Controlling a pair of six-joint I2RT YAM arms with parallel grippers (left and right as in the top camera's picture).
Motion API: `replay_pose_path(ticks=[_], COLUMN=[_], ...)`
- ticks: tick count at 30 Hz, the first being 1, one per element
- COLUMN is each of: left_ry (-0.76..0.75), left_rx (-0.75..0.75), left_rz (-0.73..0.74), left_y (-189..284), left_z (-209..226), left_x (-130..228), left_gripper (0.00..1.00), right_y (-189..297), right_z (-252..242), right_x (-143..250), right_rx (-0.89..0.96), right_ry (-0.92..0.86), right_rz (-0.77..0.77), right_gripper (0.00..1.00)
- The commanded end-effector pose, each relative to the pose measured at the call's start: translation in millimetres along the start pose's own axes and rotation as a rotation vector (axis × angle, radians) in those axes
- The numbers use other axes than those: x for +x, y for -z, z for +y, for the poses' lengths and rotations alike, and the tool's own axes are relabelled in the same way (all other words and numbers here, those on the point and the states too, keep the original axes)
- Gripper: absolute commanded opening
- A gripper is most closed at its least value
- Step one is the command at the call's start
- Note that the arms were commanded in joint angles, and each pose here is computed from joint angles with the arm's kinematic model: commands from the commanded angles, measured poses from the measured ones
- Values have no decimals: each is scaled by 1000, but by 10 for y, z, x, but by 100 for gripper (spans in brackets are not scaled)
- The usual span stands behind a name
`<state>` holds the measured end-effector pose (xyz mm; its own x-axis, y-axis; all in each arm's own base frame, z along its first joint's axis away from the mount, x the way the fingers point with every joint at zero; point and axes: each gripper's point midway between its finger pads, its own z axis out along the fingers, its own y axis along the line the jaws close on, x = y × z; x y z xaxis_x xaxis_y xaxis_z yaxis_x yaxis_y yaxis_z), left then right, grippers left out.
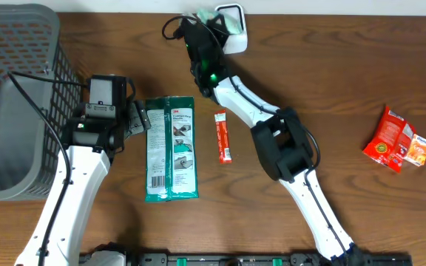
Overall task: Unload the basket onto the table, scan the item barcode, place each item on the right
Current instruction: 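Carry the wipes pack with the right gripper up toward the scanner, then hold the wipes pack against the white scanner with the right gripper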
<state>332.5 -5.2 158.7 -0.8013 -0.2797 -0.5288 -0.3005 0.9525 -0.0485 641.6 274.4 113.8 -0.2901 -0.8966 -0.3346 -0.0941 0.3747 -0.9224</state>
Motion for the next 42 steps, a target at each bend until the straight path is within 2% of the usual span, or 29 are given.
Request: replay_pose_path(ticks=[1, 8, 14, 17, 19, 24, 34, 39, 42], left_ry=[6, 6, 6, 6, 6, 6, 6, 6, 6], left_rx=[-16, -15, -16, -16, -15, -16, -16, -16, -16], left_rz=[-19, -19, -19, -19, -19, -19, -19, -19, -19], left_y=[26, 26, 26, 26, 26, 26, 26, 26, 26], left_z=[23, 23, 23, 23, 23, 23, 24, 23, 23], left_x=[-73, -72, -73, -73, -72, -73, -72, -73, -73], left_gripper=[86, 86, 86, 86, 86, 86, 86, 86, 86], right_y=[-58, -113, -169, -159, -162, -185, -166, -154, -97], right_z=[222, 195, -195, -302, -276, 127, 234, 154, -140], right_x=[11, 8, -89, -121, -111, -27, -52, -81, -193], right_rx=[-96, -106, 23, 63, 53, -113, -165, -159, -125], right_ry=[-69, -98, -235, -246, -235, -153, -166, -173, -205], right_rz=[-33, -58, -112, -126, -121, -107, -124, -132, -158], right_gripper=[1, 1, 1, 1, 1, 1, 1, 1, 1])
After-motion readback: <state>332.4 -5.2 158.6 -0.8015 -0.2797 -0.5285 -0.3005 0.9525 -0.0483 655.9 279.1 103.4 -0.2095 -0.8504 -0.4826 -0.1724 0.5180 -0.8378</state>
